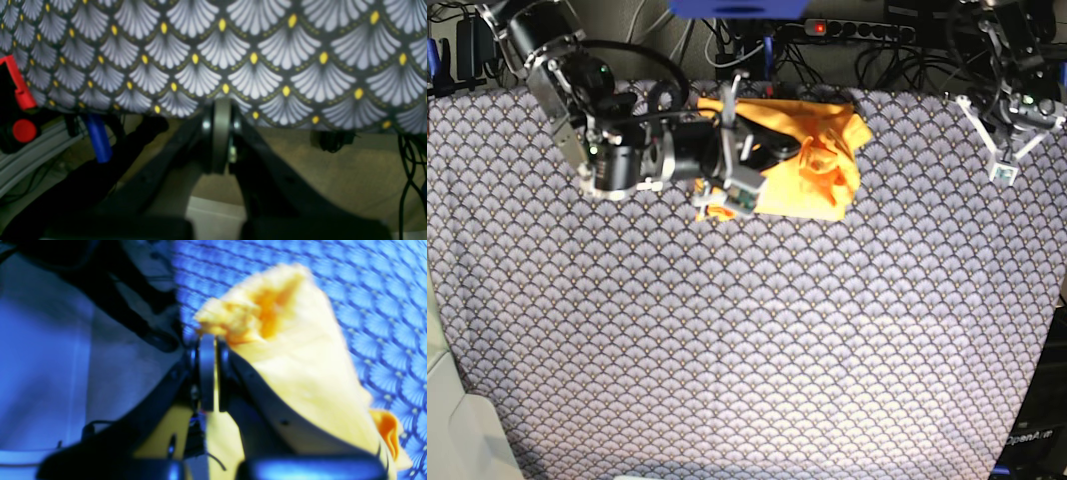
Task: Fold the T-shirt properly
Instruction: 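Press and tuck the folded end onto the bundle with the right gripper, then smooth and tuck the yellow bundle's edges with the right gripper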
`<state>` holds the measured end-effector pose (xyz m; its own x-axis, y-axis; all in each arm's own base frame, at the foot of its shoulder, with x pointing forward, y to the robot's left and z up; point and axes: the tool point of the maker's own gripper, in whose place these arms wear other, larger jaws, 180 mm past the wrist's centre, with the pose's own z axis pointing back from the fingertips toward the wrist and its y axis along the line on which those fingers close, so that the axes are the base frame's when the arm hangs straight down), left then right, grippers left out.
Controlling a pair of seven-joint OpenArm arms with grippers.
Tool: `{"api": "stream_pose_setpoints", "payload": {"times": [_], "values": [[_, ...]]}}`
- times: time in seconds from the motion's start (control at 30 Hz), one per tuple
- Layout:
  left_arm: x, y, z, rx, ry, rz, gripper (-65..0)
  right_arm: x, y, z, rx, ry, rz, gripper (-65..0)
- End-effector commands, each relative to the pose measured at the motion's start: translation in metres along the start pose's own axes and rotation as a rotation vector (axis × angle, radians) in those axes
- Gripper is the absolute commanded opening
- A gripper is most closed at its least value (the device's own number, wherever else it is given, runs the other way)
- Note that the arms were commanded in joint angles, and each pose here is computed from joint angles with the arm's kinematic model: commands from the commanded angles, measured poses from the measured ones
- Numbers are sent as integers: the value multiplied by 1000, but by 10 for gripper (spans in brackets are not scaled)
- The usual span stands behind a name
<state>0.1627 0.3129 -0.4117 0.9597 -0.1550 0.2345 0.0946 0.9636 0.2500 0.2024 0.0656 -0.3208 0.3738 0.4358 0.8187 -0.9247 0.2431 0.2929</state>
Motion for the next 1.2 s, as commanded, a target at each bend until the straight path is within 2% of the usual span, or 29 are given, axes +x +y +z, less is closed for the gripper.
{"api": "stream_pose_setpoints", "payload": {"times": [0.0, 0.27, 0.43, 0.57, 0.9, 1.03, 1.17], "values": [[0, 7, 4, 22, -6, -11, -650, 19, 0, -2, 13, -62, 14, -647], [-9, 8, 5, 26, 12, -20, -650, 25, -21, -21, 17, -62, -37, -647], [-14, 7, 5, 24, 24, -23, -650, 34, -23, -26, 26, -70, -20, -647], [-14, 7, 5, 24, 24, -23, -650, 36, -17, -30, 49, -86, -12, -647], [-12, 7, 5, 24, 20, -23, -650, 6, 14, -68, 173, -56, -93, -647], [-12, 7, 5, 24, 20, -23, -650, 11, 16, -64, 176, -66, -75, -647], [-12, 7, 5, 24, 20, -23, -650, 30, 26, -50, 179, -75, 27, -647]]}}
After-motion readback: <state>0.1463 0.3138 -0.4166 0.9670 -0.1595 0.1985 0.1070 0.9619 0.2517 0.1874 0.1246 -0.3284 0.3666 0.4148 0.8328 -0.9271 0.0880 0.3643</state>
